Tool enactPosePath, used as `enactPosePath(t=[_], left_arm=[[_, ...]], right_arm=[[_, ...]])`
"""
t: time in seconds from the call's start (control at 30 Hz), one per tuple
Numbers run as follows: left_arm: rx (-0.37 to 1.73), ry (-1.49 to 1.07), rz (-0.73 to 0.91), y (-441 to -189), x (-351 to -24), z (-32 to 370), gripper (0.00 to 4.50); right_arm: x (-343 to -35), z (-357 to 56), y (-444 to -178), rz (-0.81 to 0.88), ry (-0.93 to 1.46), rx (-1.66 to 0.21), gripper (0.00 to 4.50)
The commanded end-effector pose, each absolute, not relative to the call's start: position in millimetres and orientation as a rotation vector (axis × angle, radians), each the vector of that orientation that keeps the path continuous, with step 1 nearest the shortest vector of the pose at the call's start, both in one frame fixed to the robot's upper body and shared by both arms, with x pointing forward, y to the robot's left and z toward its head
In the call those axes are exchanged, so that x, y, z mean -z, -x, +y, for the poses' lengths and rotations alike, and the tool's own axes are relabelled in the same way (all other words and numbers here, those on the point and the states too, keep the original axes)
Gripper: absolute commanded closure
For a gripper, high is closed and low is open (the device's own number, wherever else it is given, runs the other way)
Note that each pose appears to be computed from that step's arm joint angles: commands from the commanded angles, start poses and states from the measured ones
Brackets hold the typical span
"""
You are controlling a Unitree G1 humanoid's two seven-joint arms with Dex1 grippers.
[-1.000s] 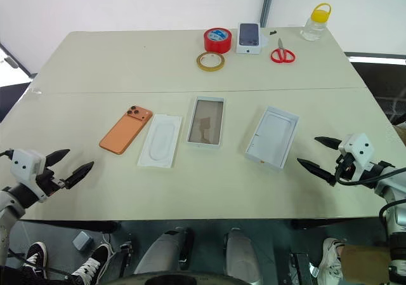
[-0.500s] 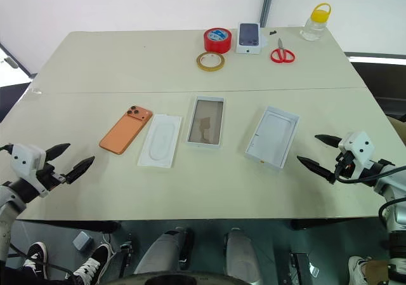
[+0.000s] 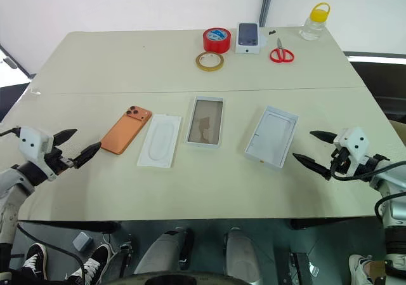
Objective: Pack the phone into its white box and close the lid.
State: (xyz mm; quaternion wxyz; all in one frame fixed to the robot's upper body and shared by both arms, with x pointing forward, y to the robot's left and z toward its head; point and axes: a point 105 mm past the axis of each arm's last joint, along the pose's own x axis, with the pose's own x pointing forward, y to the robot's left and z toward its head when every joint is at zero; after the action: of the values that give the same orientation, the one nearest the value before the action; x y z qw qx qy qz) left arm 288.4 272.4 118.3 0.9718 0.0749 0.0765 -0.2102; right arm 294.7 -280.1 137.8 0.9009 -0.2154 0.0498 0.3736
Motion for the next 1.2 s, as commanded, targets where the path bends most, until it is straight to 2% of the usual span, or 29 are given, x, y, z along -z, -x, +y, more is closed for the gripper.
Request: enactPosePath(t=[0.03,0.17,0.3,0.43,0.83,0.97,1.07,1.2], left_arm=[[0.503,-0.08,0.164,-294,-127,237,0.0],[0.56,0.073,0.251,-303,-120,196,0.0],[0.546,0.137,0.301,-309,-117,182,0.0],[0.583,0.334,0.388,-310,-108,155,0.0],[0.554,0.457,0.457,-311,-98,150,0.0],[0.533,0.593,0.502,-308,-88,150,0.0],[0.526,0.595,0.511,-307,-86,148,0.8],[0.526,0.605,0.514,-307,-86,146,2.74]], right_arm=[[-162,-248,-306,0.039,0.512,-0.849,0.04],[-166,-211,-313,0.056,0.613,-0.972,0.04],[-173,-189,-317,0.023,0.635,-1.028,0.04],[-183,-165,-320,-0.045,0.649,-1.081,0.04],[-185,-159,-322,-0.076,0.664,-1.076,0.04],[-190,-154,-322,-0.103,0.657,-1.072,0.04],[-191,-153,-321,-0.107,0.656,-1.072,0.0],[-193,-151,-321,-0.113,0.657,-1.072,0.0]])
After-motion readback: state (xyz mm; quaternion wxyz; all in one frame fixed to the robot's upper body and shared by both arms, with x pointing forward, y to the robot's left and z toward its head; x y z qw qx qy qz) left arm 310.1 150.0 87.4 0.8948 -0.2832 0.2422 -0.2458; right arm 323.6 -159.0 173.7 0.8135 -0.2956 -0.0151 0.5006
